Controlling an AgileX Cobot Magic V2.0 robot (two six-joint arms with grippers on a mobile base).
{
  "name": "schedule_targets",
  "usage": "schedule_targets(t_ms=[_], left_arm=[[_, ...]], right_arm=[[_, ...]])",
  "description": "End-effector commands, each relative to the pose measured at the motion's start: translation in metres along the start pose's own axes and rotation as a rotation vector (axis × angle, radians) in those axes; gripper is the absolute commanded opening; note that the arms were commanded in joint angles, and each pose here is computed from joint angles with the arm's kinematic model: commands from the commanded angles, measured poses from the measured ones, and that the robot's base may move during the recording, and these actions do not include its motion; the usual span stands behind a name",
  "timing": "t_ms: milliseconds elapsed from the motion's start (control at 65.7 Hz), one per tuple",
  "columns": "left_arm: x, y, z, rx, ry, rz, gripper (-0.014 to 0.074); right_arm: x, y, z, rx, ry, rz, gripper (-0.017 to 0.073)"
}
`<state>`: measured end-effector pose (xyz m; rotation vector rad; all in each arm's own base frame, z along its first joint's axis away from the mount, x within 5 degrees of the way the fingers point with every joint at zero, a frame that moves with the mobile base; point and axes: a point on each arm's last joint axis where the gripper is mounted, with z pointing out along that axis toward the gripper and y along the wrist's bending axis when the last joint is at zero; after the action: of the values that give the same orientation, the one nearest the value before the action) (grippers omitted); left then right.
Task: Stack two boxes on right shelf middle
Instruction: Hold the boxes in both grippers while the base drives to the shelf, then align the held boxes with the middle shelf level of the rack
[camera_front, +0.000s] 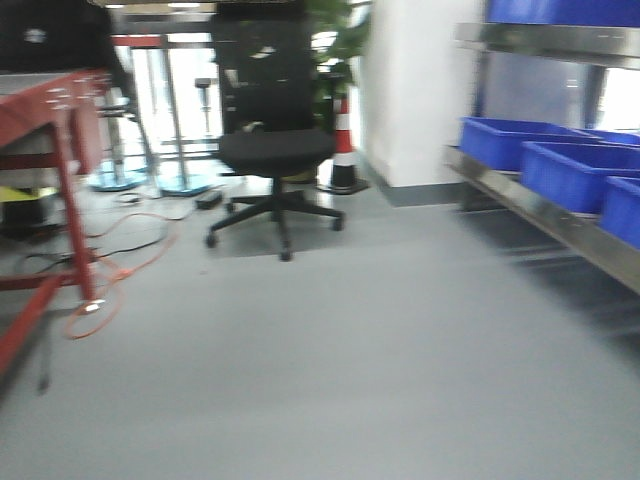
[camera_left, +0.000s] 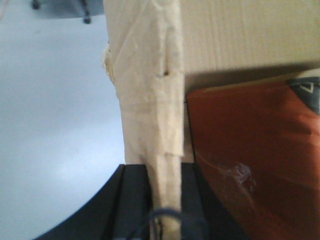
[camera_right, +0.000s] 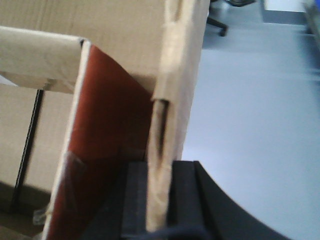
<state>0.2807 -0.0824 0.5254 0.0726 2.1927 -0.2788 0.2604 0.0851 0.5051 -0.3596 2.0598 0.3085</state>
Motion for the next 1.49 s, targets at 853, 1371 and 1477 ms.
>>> schedule_targets(t_ms=[853,1371,1477], left_arm=[[-0.0067,-0.0003,-0.0103,0.010,-0.077,-0.001,-0.0111],[-0.0067,-0.0003,-0.0103,0.010,-0.077,-0.001,-0.0111],[-0.0067,-0.0003,-0.0103,0.010,-0.077,-0.001,-0.0111]], right_arm=[[-0.0076,-0.0025,-0.0095,0.026,-0.073,-0.023,-0.0153],[-0.0076,-0.0025,-0.0095,0.026,-0.073,-0.023,-0.0153],[-0.0076,-0.0025,-0.0095,0.026,-0.073,-0.023,-0.0153]])
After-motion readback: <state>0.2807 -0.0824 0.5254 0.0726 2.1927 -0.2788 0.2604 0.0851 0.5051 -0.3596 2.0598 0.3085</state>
